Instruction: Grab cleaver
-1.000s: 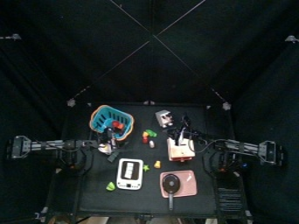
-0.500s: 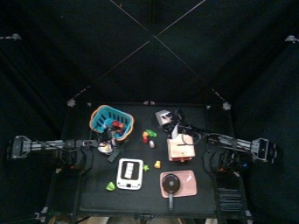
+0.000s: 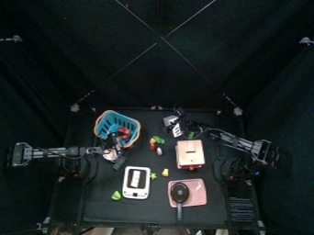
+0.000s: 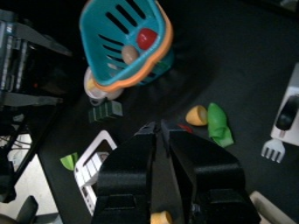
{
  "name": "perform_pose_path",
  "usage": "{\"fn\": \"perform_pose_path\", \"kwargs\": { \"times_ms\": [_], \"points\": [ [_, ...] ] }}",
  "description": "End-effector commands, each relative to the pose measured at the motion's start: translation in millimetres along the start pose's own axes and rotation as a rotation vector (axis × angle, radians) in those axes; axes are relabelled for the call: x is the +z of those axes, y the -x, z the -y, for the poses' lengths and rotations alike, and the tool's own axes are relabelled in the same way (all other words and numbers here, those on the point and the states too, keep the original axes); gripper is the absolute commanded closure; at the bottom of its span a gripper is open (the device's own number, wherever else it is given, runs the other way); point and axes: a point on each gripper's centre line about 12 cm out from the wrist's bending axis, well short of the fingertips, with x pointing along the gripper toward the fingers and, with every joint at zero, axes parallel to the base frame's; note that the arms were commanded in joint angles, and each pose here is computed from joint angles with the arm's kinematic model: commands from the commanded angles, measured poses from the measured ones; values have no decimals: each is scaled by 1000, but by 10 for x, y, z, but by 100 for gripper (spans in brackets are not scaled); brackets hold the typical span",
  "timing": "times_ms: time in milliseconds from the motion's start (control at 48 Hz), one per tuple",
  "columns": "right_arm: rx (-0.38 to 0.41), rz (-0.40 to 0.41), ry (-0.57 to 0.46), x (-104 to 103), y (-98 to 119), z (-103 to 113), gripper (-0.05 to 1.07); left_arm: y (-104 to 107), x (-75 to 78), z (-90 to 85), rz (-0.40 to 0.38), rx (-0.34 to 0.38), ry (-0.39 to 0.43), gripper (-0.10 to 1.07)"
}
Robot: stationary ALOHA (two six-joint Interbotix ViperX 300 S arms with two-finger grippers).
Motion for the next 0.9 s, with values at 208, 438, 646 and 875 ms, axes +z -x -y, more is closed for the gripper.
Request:
{"fn": "perform_pose_path", "kwargs": {
  "times_ms": [208, 438, 646, 875],
  "points": [
    [-232, 31, 19, 159, 99, 124, 46, 2, 29, -11, 4, 6, 24, -5],
    [-242, 119, 11, 140, -27, 160, 45, 2, 17, -21, 2, 15, 23, -5],
    [-251, 111, 25, 81, -130, 121, 40, 0, 3, -28, -1, 22, 20, -5],
    [-282, 86, 59, 80, -194, 83, 27, 0, -4, -28, -3, 22, 23, -5]
  ]
}}
